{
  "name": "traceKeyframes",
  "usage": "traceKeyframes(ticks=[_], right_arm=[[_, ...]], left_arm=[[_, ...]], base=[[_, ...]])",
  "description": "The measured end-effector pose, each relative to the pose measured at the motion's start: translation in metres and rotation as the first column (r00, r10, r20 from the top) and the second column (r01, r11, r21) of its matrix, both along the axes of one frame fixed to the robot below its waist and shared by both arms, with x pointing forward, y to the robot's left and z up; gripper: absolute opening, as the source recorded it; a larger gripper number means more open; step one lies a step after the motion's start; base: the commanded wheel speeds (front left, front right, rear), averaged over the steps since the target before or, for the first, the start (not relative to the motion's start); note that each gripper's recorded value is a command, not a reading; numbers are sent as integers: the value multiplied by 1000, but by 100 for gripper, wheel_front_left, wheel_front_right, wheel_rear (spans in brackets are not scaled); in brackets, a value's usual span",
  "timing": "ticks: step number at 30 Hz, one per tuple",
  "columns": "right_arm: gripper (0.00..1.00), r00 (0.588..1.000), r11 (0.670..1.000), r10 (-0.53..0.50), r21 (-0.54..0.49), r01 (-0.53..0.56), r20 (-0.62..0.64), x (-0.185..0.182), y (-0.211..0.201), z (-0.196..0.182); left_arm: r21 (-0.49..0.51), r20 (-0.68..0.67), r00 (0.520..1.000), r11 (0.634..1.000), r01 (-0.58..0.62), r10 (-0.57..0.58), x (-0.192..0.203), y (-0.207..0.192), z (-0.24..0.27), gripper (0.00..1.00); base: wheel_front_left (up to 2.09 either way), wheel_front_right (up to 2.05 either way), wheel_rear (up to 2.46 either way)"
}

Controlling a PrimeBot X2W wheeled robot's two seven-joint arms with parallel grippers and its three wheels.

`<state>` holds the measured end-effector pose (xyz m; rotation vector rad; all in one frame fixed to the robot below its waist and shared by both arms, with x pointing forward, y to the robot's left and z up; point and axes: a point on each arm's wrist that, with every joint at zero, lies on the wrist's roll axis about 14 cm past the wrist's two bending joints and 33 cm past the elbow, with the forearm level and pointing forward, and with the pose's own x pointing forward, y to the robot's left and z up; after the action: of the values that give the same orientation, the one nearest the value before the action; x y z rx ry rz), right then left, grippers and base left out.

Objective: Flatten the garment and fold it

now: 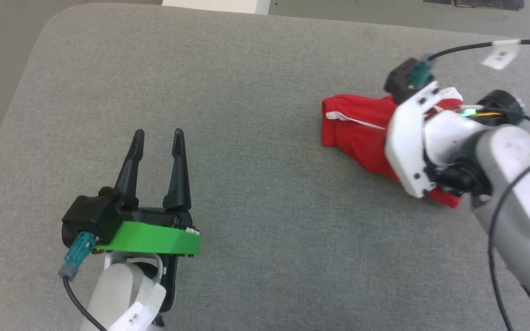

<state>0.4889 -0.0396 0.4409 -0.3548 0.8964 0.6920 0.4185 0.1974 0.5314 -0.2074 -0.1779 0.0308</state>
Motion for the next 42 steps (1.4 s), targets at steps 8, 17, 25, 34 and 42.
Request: traceKeyframes(ticks=[8, 17, 25, 34, 42], right_arm=[[0, 997, 997, 74, 19, -74, -15, 1, 38, -12], [0, 992, 991, 121, 62, -120, -25, 1, 72, -27], [100, 991, 988, 131, 84, -128, -33, -7, 79, -32], [100, 987, 958, 148, 237, -159, 64, -16, 101, 16], [100, 963, 899, 65, 404, -170, 262, -7, 93, 91]], left_arm=[[-2, -10, 1000, 1000, -22, 22, -4, 7, -2, 100], [0, -42, 999, 999, -34, 34, -5, 9, -12, 100], [-18, -39, 999, 999, -36, 35, -6, 9, -11, 100], [-27, -16, 1000, 999, -21, 21, -11, 4, -3, 100], [-15, 7, 1000, 1000, 19, -19, -13, -9, 5, 100]], base=[[0, 0, 0], [0, 0, 0], [0, 0, 0], [0, 0, 0], [0, 0, 0]])
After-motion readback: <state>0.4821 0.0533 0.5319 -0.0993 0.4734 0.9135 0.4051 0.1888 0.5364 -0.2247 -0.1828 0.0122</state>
